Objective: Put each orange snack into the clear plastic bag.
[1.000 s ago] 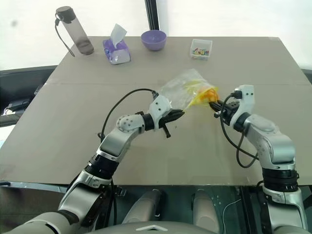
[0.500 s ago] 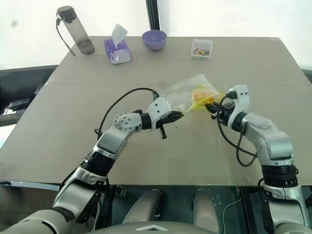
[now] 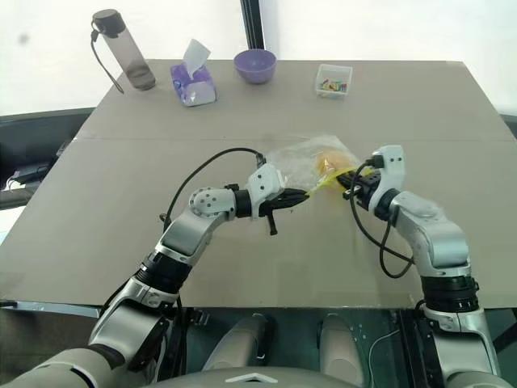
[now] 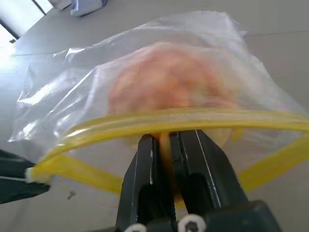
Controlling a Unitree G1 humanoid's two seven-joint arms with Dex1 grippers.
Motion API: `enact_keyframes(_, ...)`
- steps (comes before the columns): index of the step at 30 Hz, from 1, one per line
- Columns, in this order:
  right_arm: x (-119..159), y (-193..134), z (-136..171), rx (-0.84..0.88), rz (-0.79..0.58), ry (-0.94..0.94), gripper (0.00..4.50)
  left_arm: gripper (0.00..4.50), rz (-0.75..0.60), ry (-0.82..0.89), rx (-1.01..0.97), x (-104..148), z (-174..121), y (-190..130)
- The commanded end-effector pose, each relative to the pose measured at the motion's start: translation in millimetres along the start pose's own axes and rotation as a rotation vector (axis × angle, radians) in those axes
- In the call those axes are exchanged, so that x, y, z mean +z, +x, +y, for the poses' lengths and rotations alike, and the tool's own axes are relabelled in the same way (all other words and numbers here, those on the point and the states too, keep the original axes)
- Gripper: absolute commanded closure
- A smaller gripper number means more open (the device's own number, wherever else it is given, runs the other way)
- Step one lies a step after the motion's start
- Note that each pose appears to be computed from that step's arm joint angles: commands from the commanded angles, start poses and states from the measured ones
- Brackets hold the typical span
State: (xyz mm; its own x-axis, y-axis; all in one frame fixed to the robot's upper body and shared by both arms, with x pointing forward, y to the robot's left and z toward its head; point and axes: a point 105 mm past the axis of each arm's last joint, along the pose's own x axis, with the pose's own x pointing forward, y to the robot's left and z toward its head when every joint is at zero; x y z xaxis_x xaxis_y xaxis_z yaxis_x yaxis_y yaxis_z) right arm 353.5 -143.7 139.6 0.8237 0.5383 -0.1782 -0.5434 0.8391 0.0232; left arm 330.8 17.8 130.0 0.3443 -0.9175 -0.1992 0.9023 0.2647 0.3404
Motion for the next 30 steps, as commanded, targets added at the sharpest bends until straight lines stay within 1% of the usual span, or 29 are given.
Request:
enact_keyframes(1, 14.2, -1.0, -21.1, -0.117, -0.045, 0.005, 3.62, 4.5, -0.062, 0.013, -0.001, 15.7, -0.4, -1.3)
enact_keyframes(2, 17.9, -1.6, -10.9, -0.061, -0.064, 0.003, 3.3, 4.5, -0.063, 0.002, 0.01, 15.6, 1.3, -0.9)
enact_keyframes(4, 22.0, -3.5, 5.4, 0.013, -0.083, -0.007, 2.47, 4.5, -0.07, -0.035, 0.05, 16.0, 7.6, -0.3)
enact_keyframes(6, 20.5, -7.7, 11.7, 0.039, -0.069, -0.038, 1.48, 4.5, -0.081, -0.078, 0.086, 16.9, 13.7, -0.5)
enact_keyframes(9, 21.3, -22.2, 17.2, 0.078, -0.057, -0.08, 1.48, 4.5, -0.097, -0.121, 0.12, 19.4, 20.2, -2.6)
enact_keyframes(12, 18.0, -43.1, 25.7, 0.155, -0.017, -0.135, 1.48, 4.5, -0.107, -0.145, 0.134, 21.8, 22.9, -4.3)
enact_keyframes(14, 9.8, -64.5, 28.1, 0.199, 0.05, -0.216, 1.48, 4.5, -0.105, -0.15, 0.136, 20.9, 22.9, -4.6)
enact_keyframes(17, 5.0, -81.6, 26.2, 0.212, 0.103, -0.303, 1.48, 4.5, -0.104, -0.156, 0.139, 20.1, 23.1, -3.5)
enact_keyframes(20, 4.8, -94.3, 11.3, 0.149, 0.141, -0.411, 1.48, 4.5, -0.109, -0.166, 0.144, 20.6, 23.1, -2.2)
enact_keyframes(23, 1.1, -98.7, -16.6, 0.018, 0.209, -0.563, 1.48, 4.5, -0.112, -0.173, 0.139, 21.3, 20.6, -0.6)
enact_keyframes(27, -3.9, -91.8, -44.1, -0.117, 0.273, -0.757, 1.48, 4.5, -0.117, -0.181, 0.13, 21.7, 16.5, 1.8)
enact_keyframes(28, -5.8, -88.9, -47.4, -0.127, 0.286, -0.801, 1.48, 4.5, -0.116, -0.183, 0.128, 21.3, 15.3, 2.7)
enact_keyframes(30, -4.1, -81.9, -49.2, -0.142, 0.261, -0.82, 1.48, 4.5, -0.118, -0.186, 0.127, 21.3, 13.8, 3.9)
